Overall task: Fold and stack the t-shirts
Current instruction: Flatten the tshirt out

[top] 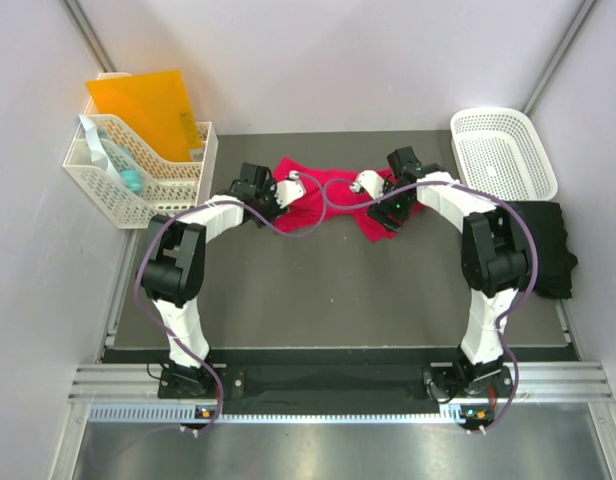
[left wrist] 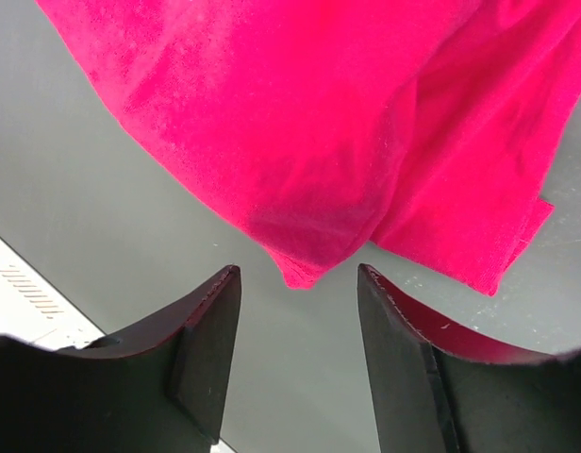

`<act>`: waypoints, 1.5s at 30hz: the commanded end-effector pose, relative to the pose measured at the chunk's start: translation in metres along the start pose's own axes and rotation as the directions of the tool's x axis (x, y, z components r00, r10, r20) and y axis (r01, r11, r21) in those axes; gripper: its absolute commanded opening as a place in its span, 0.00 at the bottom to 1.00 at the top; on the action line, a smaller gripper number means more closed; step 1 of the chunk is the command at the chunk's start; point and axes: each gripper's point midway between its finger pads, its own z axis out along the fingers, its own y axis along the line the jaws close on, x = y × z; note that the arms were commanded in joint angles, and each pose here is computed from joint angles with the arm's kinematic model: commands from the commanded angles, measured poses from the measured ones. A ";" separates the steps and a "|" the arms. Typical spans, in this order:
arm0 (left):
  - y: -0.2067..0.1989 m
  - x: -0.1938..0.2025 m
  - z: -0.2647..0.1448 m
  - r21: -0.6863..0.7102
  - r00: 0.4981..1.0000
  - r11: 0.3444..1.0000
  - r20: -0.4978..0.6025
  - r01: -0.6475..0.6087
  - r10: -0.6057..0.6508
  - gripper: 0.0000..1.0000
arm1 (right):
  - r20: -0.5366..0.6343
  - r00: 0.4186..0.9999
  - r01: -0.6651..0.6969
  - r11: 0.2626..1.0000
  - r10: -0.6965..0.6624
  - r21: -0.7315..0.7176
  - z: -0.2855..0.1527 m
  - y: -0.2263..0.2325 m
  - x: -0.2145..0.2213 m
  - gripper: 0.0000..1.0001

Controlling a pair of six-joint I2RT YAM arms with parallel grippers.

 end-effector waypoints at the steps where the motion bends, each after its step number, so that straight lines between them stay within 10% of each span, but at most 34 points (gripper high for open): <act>1: 0.008 -0.006 0.002 -0.030 1.000 1.000 0.027 -0.004 0.005 0.57 | -0.012 1.000 -0.018 0.999 0.018 0.045 0.008 -0.010 0.003 0.66; 16: -0.001 0.004 0.010 0.008 1.000 1.000 -0.004 -0.020 0.020 0.39 | -0.064 0.998 0.006 1.000 -0.006 0.008 0.021 0.014 0.012 0.63; 25: -0.005 0.009 0.016 0.021 1.000 1.000 -0.015 -0.016 0.016 0.00 | -0.107 0.994 0.009 0.999 -0.004 0.047 0.027 0.010 0.020 0.26; 32: 0.002 0.002 0.012 0.002 1.000 1.000 -0.002 -0.015 0.015 0.00 | -0.094 0.995 0.052 0.992 -0.042 0.113 0.008 -0.009 0.007 0.00; 45: 0.057 -0.058 -0.034 -0.148 0.987 0.988 0.159 0.038 -0.014 0.00 | 0.034 0.986 0.131 0.889 -0.162 0.439 -0.116 -0.091 -0.071 0.00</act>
